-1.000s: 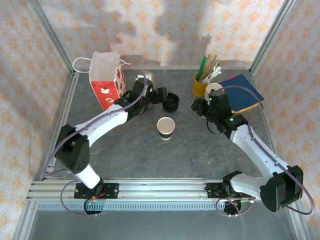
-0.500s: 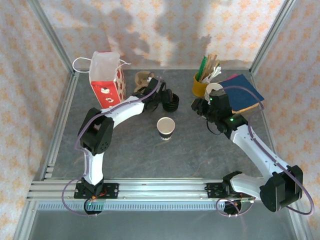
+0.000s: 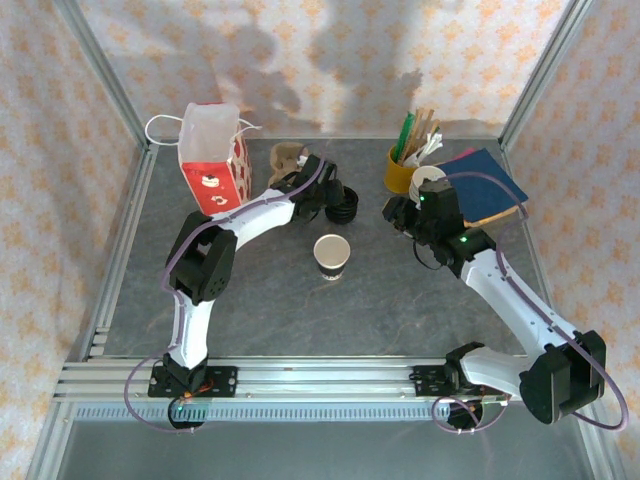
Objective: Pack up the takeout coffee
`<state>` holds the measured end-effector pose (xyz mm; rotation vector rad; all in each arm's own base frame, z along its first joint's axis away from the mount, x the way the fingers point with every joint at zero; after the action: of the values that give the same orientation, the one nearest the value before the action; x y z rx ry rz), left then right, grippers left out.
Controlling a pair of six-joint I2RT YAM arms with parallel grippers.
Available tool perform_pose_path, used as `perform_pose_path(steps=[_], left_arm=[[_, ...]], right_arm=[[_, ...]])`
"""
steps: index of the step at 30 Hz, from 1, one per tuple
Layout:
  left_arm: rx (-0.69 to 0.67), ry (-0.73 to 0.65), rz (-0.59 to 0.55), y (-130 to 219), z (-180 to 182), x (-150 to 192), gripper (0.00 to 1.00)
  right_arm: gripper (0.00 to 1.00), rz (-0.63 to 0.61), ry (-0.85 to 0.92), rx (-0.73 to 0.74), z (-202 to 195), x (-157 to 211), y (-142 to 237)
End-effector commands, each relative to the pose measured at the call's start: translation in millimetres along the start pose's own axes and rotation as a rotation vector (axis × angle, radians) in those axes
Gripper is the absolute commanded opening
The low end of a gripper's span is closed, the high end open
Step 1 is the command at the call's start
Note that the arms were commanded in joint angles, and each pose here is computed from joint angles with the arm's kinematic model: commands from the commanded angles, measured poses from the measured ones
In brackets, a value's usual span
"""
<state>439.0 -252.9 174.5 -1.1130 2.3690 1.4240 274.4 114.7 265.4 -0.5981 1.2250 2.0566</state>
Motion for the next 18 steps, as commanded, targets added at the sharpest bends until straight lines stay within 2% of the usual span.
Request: perform_pose_path(steps=[1,6,18], left_arm=[[-0.005,0.016,-0.003,-4,-2,1,0.45],[0.0,0.024,0.001,-6,-2,3,0.39],[-0.001,0.028,0.026,-14,-1,7,0.39]], right_arm=[[0.45,-0.018,-0.008,0.014,-2,-2,4],[0.45,-0.022,-0.006,0.024,-3,-3,5],[0.45,-0.022,-0.005,0.03,-3,-2,5]])
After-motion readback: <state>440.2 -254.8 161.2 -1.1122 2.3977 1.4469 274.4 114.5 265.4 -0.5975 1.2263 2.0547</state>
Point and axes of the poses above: each hand's point on the last joint's axis, 136 mm out from that joint toward the fingers, its own y axis back along the fingers, its own z axis along the line the jaws close on, x = y × z, the point moved 8 cm from there along y, back along the fingers, and after that the axes turned 14 degrees about y, right-handed, at the moved point
